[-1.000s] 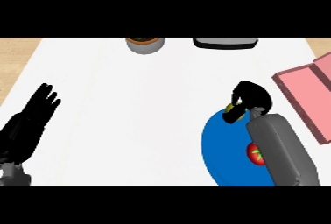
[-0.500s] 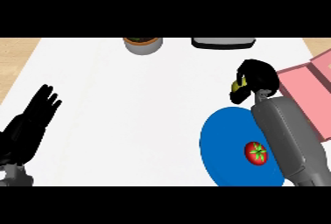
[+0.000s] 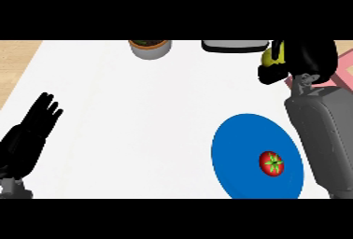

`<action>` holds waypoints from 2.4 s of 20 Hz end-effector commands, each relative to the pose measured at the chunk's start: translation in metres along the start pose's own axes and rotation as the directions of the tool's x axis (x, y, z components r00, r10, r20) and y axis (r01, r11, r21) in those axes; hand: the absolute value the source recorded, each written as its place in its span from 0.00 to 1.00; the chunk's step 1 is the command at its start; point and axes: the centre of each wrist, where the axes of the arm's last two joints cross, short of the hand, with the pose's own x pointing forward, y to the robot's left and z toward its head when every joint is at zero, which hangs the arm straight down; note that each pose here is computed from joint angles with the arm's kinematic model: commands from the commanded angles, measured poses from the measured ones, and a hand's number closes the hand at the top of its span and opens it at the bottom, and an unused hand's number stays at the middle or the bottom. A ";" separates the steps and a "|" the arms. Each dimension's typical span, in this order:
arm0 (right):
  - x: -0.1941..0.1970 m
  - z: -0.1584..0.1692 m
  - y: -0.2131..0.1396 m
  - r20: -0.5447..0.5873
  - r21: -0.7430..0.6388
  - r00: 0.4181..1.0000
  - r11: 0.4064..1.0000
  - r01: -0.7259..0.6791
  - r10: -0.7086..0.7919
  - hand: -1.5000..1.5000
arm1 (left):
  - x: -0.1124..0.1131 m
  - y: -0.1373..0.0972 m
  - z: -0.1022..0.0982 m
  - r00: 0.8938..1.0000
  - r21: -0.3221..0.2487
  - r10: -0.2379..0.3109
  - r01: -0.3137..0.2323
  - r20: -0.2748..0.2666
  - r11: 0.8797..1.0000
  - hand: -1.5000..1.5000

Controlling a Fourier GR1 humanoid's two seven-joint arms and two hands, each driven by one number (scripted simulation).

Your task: Pick the pear from the plate and place it in the cardboard box

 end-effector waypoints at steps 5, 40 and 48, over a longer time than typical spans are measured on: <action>-0.028 -0.002 -0.062 -0.196 -0.203 0.980 0.979 -0.008 -0.032 1.00 | 0.011 -0.011 -0.018 1.000 -0.010 0.013 -0.013 0.017 1.000 0.50; -0.241 -0.064 0.053 -0.396 0.099 0.914 0.986 0.133 -0.083 0.00 | -0.005 -0.005 -0.001 1.000 -0.024 -0.002 0.002 0.013 1.000 0.50; -0.229 -0.062 0.051 -0.262 -0.238 0.852 0.886 0.398 -0.453 0.00 | 0.008 -0.001 -0.011 1.000 -0.018 0.001 0.000 0.030 1.000 0.50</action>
